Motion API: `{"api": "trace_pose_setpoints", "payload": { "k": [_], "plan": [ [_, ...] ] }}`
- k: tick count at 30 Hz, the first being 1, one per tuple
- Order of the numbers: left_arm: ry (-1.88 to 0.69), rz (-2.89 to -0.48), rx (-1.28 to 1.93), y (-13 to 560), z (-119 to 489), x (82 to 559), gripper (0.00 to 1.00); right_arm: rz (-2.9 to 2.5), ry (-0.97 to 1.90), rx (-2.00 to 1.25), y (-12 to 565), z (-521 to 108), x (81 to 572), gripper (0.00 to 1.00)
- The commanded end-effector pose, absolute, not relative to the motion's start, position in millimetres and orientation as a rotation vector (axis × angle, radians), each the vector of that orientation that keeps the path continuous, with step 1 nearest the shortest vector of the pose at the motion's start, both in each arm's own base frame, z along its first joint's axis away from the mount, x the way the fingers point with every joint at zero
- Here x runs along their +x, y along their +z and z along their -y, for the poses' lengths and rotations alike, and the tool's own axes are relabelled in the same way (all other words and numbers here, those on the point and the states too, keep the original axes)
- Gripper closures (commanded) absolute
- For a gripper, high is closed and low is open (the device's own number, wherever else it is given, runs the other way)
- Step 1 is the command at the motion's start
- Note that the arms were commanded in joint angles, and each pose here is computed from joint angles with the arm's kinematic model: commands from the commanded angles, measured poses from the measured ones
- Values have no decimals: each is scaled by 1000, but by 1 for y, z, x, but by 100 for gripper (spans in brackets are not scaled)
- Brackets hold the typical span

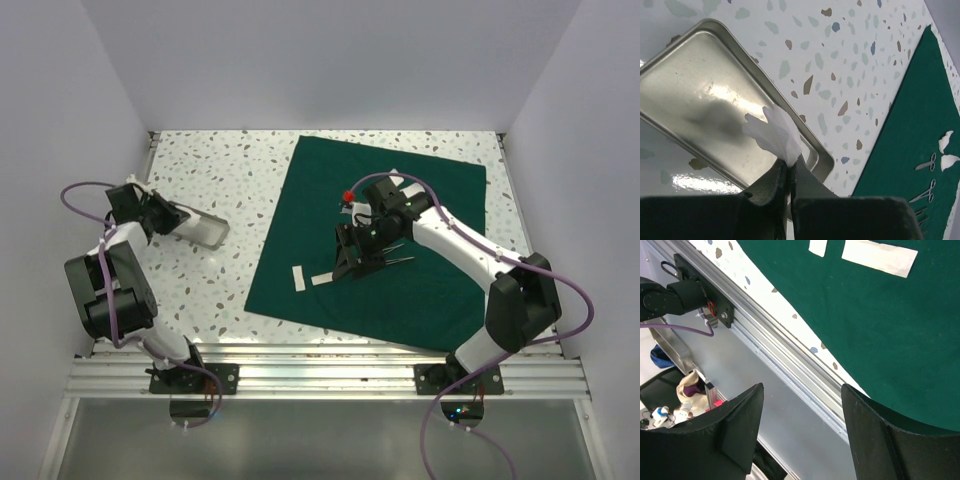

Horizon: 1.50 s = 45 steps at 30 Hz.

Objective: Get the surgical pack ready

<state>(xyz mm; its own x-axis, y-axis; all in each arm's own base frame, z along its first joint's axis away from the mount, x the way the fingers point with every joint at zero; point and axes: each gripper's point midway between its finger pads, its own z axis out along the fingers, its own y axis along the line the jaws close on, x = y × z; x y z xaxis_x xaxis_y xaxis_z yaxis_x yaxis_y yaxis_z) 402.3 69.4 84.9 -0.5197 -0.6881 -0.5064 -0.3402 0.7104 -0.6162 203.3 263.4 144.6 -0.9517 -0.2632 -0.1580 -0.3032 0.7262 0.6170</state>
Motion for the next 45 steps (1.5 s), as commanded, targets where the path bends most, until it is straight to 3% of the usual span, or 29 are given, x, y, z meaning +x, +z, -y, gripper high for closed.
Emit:
{"api": "trace_pose_setpoints", "payload": {
  "k": [1,21,36,44,45],
  "plan": [
    [-496,-2077,-789,100,-94,425,100,-2824,1080,-508,155,-264,199,32],
    [-479,-2129,-867,60,-116,457,100,-2834,1044,-437,149,-260,212,32],
    [-411,-2235,-870,37,-128,453,99,-2839,1051,-415,148,-267,226,32],
    [-389,-2270,-873,41,-128,447,63,-2845,1061,-417,147,-270,230,32],
    [-387,-2268,-873,42,-128,447,55,-2845,1061,-419,147,-271,231,32]
  ]
}}
